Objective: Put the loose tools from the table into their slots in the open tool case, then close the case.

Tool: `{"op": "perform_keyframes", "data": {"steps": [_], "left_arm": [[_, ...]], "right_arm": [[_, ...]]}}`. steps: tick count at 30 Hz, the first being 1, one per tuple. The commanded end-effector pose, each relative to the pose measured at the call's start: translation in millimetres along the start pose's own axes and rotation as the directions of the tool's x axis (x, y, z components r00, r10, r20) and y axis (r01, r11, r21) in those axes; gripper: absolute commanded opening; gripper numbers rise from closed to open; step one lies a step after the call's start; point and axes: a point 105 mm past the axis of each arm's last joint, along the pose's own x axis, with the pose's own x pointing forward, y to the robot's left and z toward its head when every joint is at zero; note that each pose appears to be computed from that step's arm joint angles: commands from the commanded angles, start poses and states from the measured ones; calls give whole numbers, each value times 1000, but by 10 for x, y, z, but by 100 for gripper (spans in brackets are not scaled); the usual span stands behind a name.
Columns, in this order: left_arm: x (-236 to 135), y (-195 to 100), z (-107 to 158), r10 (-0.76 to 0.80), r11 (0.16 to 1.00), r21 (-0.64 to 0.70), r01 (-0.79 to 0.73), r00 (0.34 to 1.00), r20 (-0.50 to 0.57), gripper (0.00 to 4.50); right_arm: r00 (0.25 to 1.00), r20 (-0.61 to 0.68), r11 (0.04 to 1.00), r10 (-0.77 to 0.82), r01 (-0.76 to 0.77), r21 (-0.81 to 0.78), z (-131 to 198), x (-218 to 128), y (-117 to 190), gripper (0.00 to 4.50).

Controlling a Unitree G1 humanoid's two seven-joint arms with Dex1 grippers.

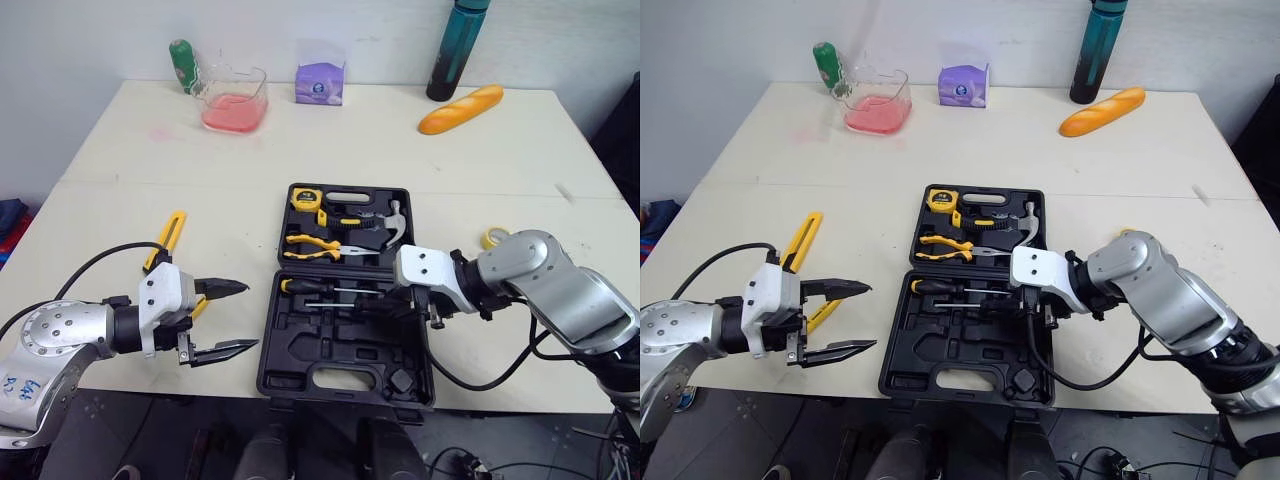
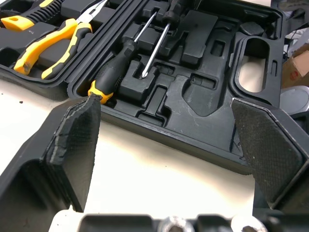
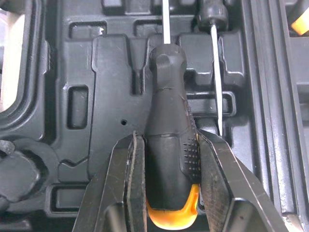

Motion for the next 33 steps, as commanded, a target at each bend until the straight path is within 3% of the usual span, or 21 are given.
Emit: {"op": "perform_keyframes", "data": {"steps": [1,19,26,33], "left_arm": [[-17,-14,89,7,999,43,-8,1000,4,450],[-8,-15,83,-1,999,37,1,1000,-8,450],[-10,-17,83,0,1000,31,0,1000,-7,450],[-5,-19,79,-1,1000,27,1,1000,-1,450]], "right_arm": [[1000,-9,1000,-14,14,-5,4,13,4,105],[1000,-29,1000,5,-5,-3,11,101,68,105],[1000,11,1000,-6,6,-29,93,24,34,437],[997,75,1000,3,-3,1,116,-196,-27,445]]}}
